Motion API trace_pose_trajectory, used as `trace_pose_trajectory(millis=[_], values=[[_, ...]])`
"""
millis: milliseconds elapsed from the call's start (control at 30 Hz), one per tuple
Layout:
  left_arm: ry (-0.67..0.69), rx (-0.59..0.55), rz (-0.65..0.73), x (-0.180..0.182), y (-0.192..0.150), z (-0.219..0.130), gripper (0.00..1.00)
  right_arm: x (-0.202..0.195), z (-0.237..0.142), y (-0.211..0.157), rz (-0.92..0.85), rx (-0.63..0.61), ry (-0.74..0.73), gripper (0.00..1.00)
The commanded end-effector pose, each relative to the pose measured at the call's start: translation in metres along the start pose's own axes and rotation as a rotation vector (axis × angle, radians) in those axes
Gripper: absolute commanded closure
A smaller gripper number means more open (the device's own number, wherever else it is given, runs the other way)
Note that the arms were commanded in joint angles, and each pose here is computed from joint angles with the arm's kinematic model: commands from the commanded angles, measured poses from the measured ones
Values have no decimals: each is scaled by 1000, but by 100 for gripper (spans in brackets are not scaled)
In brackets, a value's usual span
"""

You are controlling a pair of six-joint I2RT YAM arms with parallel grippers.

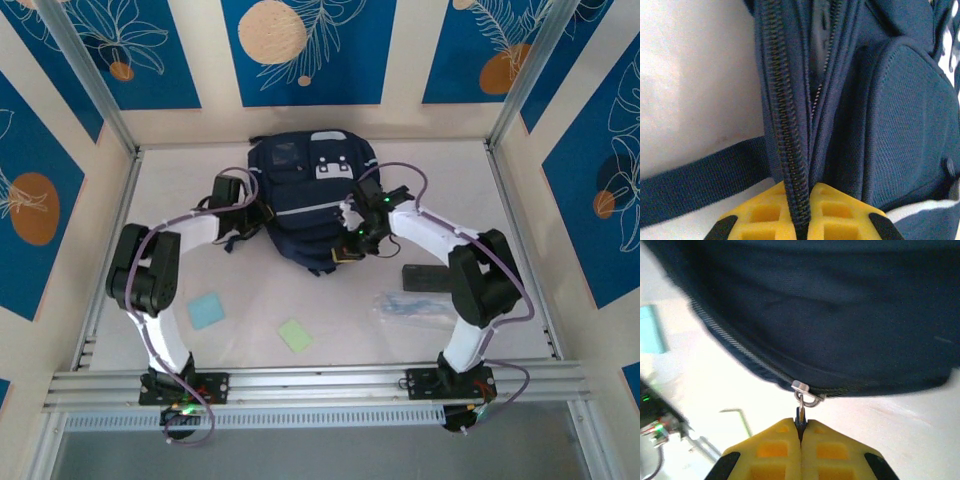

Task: Pack the student bag

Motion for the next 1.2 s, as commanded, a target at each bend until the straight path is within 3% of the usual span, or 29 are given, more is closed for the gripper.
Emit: trace_pose_trajectory(millis=[0, 33, 67, 167, 500, 800, 967, 1000, 1100, 1133, 1167], values=[[-52, -49, 75, -21, 24, -13, 68, 48, 16, 2, -77, 86, 245, 100], [-36, -47, 76, -21, 23, -16, 50, 56, 20, 5, -93, 90, 262, 100], [-16, -47, 80, -22, 22, -22, 39, 63, 24, 9, -103, 93, 274, 100], [24, -52, 80, -18, 9, -40, 28, 78, 35, 25, -118, 78, 300, 100], [-14, -103, -185, 6, -71, -79, 20, 98, 23, 62, -106, -4, 424, 100], [-56, -189, -319, -14, -97, -59, 21, 95, 24, 57, -73, 12, 475, 100], [-104, -258, -344, -29, -97, -46, 31, 86, 24, 47, -59, 12, 464, 100], [-109, -258, -343, -31, -96, -43, 39, 84, 23, 46, -57, 8, 464, 100], [-114, -269, -350, -30, -98, -38, 88, 74, 17, 41, -46, -2, 454, 100], [-110, -278, -355, -29, -98, -39, 100, 70, 15, 40, -42, -4, 447, 100], [-102, -287, -358, -27, -99, -41, 100, 65, 14, 38, -45, 0, 435, 100]])
Point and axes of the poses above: each hand's point on the last joint's axis, 136 mm out from that joint toward the fingers, its own z axis out along the fingers, its own x axis along the line the jaws close on, y = z × x, the point moved 10 cm from there along -z, back along the fingers, and after that the axes turned 11 degrees about z, right-handed, at the moved point
